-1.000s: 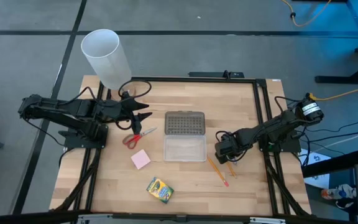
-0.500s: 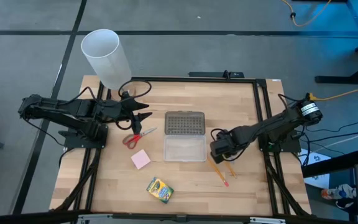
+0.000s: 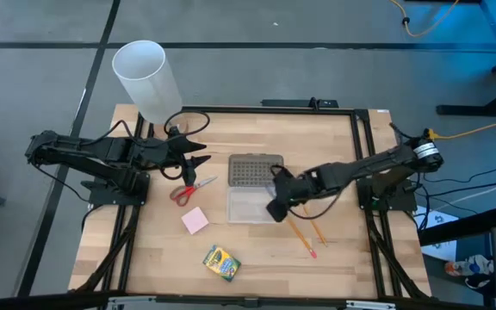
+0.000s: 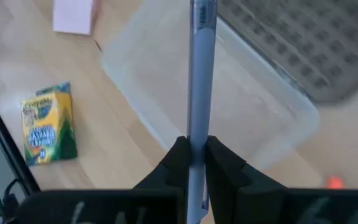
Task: Pack school essentials
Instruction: Put the gray pen into the transparent supply box
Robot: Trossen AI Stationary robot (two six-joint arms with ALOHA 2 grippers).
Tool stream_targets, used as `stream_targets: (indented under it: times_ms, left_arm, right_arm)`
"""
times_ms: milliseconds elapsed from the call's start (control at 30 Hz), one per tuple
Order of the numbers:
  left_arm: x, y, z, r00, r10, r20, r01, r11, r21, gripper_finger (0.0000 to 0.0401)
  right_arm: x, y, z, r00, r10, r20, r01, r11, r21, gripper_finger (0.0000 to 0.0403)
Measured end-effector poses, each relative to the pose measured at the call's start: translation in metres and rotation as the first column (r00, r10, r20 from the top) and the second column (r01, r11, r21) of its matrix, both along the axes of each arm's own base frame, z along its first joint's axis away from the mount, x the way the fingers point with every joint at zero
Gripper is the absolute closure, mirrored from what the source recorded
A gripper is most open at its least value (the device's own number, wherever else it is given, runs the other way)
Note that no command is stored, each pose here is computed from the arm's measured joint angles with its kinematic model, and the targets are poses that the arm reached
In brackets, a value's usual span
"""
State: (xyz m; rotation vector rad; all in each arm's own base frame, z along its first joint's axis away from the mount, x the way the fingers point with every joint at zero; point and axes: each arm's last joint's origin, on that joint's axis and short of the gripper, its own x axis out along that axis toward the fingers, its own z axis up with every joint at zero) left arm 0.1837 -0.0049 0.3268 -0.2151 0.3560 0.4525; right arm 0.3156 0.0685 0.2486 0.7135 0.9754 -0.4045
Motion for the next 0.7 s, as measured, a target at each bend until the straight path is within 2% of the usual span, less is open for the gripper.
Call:
stream_targets:
  times_ms: [267, 467, 700]
  left_arm:
    - [0.0, 0.0, 0.0, 1.0, 0.0, 0.0, 0.0, 1.0, 0.0, 0.0227]
    - [0.0, 0.0, 0.0, 1.0, 0.0, 0.0, 0.0, 1.0, 0.0, 0.0227]
    - [0.0, 0.0, 0.0, 1.0, 0.0, 0.0, 0.0, 1.0, 0.0, 0.0227]
  right_arm:
    - [0.024, -0.021, -0.044, 0.99, 0.067, -0.128, -0.058, 0.996, 0.07, 0.0369]
    - [0.035, -0.029, -0.059, 0.984, 0.126, -0.123, -0.112, 0.987, 0.116, 0.0366]
    - [0.038, -0.036, -0.061, 0.983, 0.145, -0.115, -0.133, 0.986, 0.104, 0.0317]
